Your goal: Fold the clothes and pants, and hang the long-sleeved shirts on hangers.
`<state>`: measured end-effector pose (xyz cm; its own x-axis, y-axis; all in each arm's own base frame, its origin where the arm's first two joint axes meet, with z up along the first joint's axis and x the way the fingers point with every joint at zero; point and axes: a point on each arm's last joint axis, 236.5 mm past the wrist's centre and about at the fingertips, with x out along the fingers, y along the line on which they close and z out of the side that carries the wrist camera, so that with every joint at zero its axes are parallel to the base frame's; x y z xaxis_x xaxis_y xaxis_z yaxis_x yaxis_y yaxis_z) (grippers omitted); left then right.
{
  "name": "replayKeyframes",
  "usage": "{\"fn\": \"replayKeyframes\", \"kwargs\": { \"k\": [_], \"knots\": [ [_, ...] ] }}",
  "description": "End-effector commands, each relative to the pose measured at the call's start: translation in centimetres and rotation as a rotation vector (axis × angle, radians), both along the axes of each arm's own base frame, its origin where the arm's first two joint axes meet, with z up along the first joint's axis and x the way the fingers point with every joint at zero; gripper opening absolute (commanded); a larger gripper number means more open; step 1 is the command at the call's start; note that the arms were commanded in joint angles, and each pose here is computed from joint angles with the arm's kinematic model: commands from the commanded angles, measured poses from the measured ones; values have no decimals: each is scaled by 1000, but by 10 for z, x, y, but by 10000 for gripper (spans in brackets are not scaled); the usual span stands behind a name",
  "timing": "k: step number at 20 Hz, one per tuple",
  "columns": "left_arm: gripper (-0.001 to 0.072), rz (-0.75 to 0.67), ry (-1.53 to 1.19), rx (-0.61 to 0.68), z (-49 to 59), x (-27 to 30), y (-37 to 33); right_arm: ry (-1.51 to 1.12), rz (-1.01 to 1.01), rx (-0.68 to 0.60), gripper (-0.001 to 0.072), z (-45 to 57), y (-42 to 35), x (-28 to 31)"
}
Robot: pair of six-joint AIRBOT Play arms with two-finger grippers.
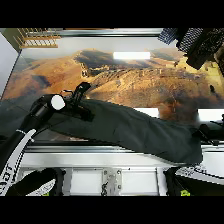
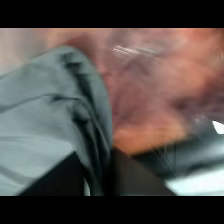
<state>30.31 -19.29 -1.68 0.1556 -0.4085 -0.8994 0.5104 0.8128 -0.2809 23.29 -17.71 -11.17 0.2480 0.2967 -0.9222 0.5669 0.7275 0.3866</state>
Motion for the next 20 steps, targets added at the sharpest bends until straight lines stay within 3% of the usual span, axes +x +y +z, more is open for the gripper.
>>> {"fn": "replayKeyframes", "kwargs": {
  "k": [1, 4, 7, 14, 15, 17, 20],
  "knots": [
    [11, -28, 10, -2, -3, -8, -15, -54, 90, -71, 36, 11, 0, 36],
    [11, -43, -18, -14, -1, -8, -29, -161, 131, -199, 18, 52, -19, 90],
    [11, 34, -52, -62, 6, 0, -49, -278, 85, -317, 17, 94, -40, 146],
    [11, 70, -85, -119, 6, 4, -87, -222, 142, -219, 21, 80, -34, 171],
    [11, 76, -60, -115, 2, 5, -93, -221, 141, -219, 61, 79, -35, 171],
    [11, 57, -42, -111, 2, 11, -108, -227, 136, -227, 559, 83, -40, 171],
    [11, 24, -24, -106, 7, 20, -125, -212, 117, -226, 560, 84, -60, 154]
  ]
}}
